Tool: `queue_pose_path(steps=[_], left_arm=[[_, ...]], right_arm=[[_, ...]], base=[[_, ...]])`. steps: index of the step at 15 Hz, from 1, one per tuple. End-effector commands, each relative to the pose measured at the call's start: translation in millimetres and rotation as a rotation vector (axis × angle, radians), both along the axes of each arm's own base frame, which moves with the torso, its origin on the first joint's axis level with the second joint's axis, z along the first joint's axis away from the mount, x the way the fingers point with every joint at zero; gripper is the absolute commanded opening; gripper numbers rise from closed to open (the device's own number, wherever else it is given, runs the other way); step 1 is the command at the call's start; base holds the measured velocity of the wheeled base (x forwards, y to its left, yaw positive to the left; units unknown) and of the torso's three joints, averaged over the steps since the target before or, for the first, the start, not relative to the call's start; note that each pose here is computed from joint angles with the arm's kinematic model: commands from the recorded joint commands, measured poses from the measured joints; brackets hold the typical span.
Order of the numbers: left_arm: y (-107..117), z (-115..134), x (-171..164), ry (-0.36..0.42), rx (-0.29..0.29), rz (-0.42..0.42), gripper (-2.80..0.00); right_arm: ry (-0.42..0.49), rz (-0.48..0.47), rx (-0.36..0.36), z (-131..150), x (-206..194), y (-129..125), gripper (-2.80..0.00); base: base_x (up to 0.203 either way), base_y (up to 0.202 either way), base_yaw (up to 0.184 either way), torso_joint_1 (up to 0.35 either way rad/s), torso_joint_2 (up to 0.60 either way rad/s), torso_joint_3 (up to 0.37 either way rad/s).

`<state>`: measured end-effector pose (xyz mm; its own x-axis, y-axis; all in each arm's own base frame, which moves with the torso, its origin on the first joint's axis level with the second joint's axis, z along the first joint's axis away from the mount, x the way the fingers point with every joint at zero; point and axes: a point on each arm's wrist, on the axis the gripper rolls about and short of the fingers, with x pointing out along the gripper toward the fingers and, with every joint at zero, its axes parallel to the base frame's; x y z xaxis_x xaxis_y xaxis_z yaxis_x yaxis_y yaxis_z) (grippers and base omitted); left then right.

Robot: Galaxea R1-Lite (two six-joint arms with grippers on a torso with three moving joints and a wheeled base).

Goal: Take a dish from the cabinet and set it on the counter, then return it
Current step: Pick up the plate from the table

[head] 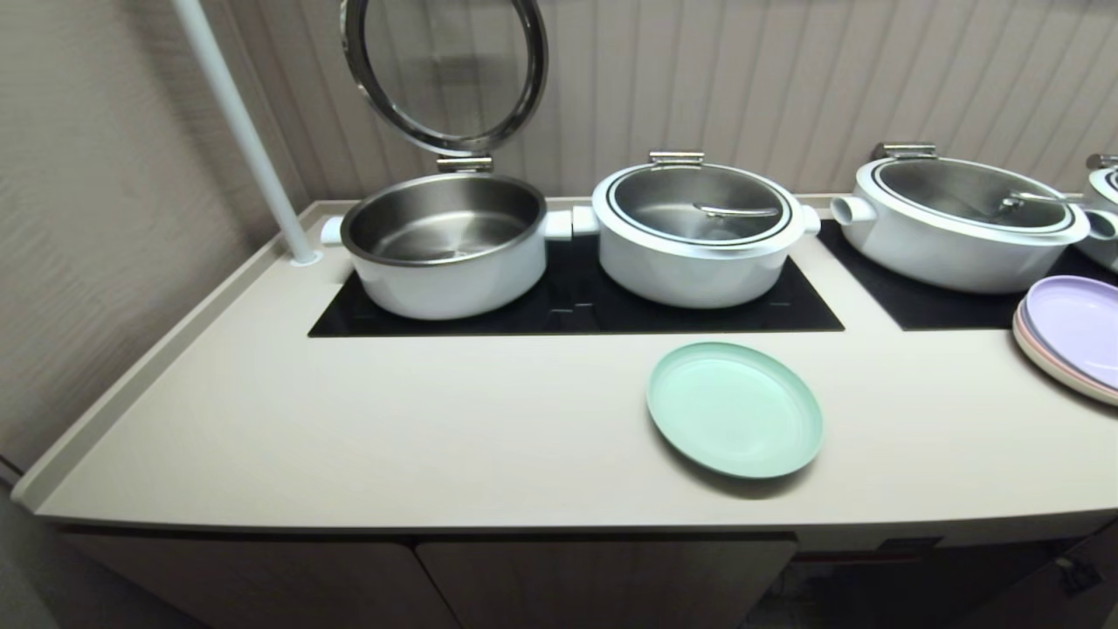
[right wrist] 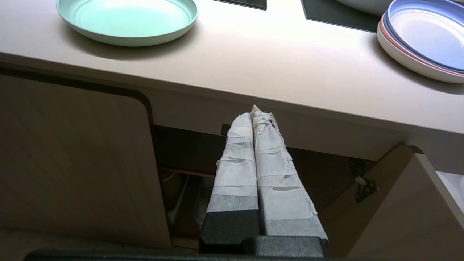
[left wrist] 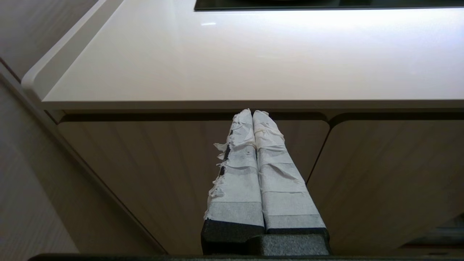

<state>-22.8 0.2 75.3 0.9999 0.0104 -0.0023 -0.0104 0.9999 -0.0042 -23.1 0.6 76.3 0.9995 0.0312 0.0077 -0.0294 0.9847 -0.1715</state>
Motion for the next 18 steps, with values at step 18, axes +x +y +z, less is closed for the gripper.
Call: queue_pose_path(steps=[18], left_arm=[[0.0, 0.0, 0.0, -0.001, 0.000, 0.000, -2.80]], right_arm=[[-0.127, 0.000, 0.010, 44.0, -7.7, 0.0, -2.80]], base=[[0.000, 0.000, 0.000, 0.000, 0.00, 0.000]])
